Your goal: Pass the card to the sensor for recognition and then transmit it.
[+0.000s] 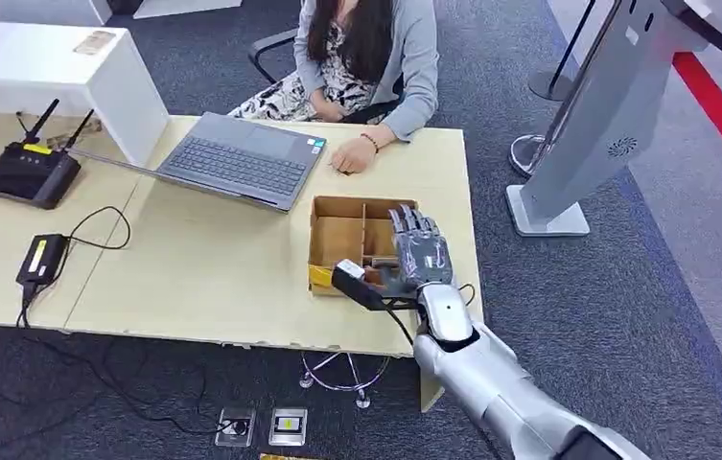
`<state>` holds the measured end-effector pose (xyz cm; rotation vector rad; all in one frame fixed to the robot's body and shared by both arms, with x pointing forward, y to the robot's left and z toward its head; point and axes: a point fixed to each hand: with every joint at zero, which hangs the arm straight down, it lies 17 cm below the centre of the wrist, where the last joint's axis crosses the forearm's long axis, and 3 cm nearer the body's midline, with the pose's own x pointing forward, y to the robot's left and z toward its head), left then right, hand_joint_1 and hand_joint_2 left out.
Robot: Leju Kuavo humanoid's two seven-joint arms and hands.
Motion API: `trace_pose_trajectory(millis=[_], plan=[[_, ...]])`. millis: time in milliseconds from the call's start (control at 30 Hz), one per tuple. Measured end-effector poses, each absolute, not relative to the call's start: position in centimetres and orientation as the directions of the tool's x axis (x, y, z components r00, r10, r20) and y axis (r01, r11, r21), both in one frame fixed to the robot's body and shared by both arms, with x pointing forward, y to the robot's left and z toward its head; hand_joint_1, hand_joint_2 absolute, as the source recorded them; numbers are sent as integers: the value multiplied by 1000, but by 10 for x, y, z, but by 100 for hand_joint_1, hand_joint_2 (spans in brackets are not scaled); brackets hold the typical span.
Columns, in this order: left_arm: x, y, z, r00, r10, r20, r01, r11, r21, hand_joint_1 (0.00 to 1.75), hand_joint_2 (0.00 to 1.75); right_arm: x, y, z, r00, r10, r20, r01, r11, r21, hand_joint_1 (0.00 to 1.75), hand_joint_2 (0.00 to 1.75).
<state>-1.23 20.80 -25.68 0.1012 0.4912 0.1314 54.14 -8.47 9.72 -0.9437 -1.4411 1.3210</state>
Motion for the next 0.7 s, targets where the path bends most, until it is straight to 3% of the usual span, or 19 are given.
trace_pose_trajectory(millis=[367, 400, 700], plan=[[-12, 191, -255, 887, 54, -459, -23, 997, 72, 0, 0, 546, -83, 99, -279, 949, 149, -69, 135, -988, 0, 175], [-11, 189, -254, 888, 45, -458, -16, 998, 67, 0, 0, 546, -83, 99, -278, 949, 150, -70, 136, -988, 169, 175], [-9, 180, -253, 893, -51, -446, 63, 998, 13, 0, 0, 543, -79, 86, -290, 945, 149, -138, 113, -984, 175, 175]])
